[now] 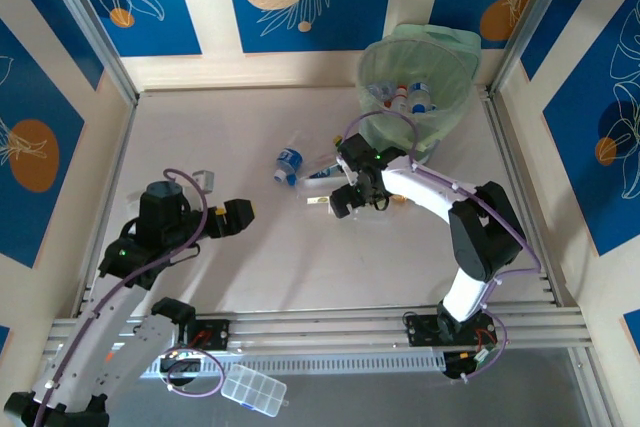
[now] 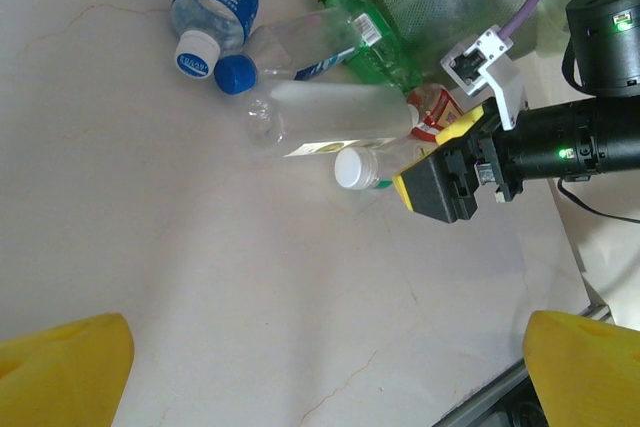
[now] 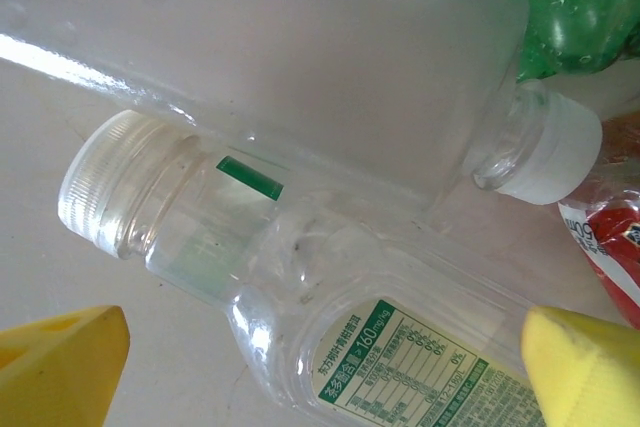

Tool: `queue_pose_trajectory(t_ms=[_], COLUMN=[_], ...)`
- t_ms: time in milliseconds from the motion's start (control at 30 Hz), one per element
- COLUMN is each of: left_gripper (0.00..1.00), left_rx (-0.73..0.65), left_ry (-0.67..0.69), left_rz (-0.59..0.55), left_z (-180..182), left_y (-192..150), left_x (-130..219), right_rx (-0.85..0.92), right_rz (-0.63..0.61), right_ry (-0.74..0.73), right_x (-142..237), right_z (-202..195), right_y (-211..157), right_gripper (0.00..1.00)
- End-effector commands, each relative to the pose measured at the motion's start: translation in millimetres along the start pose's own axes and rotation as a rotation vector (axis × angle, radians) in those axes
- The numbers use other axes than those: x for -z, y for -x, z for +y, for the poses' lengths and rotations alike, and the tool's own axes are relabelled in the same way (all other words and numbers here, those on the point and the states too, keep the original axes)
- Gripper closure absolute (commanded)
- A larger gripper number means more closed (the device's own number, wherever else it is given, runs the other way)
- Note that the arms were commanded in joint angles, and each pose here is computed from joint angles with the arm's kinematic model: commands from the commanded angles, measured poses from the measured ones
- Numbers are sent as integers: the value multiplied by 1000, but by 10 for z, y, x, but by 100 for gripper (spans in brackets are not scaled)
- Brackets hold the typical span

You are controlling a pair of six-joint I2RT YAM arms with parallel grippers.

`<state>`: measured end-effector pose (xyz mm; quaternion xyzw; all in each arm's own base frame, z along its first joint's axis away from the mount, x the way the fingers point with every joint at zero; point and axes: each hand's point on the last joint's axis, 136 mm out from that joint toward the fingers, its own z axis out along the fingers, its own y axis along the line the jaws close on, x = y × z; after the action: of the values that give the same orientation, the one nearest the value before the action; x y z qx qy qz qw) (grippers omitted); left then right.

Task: Put the plastic bottles in the bin

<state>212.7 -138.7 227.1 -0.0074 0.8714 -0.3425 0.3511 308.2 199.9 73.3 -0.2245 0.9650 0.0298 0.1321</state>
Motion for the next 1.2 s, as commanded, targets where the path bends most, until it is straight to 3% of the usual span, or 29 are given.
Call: queue_pose_trajectory(t_ms=[0,433,800,1167], left_gripper=[1,0,0,0], left_rx=[5,2,1,-7], left_ry=[-20,-26,-55,-88], left_rz=[-4,-5,-1,11], left_z=[-16,-32,-69,-135], left_y=[-9,-7,-16,-24], left_x=[-21,-6,-33,-33], right_rx=[-20,-11,6,36], right_rz=[70,60,33,31], right_ry=[89,100,-66,93], right_x=[14,302,107,-47], right_z=[133,216,-61,197], right_y=[-214,-309,-113,-52], right_gripper=[0,3,1,1])
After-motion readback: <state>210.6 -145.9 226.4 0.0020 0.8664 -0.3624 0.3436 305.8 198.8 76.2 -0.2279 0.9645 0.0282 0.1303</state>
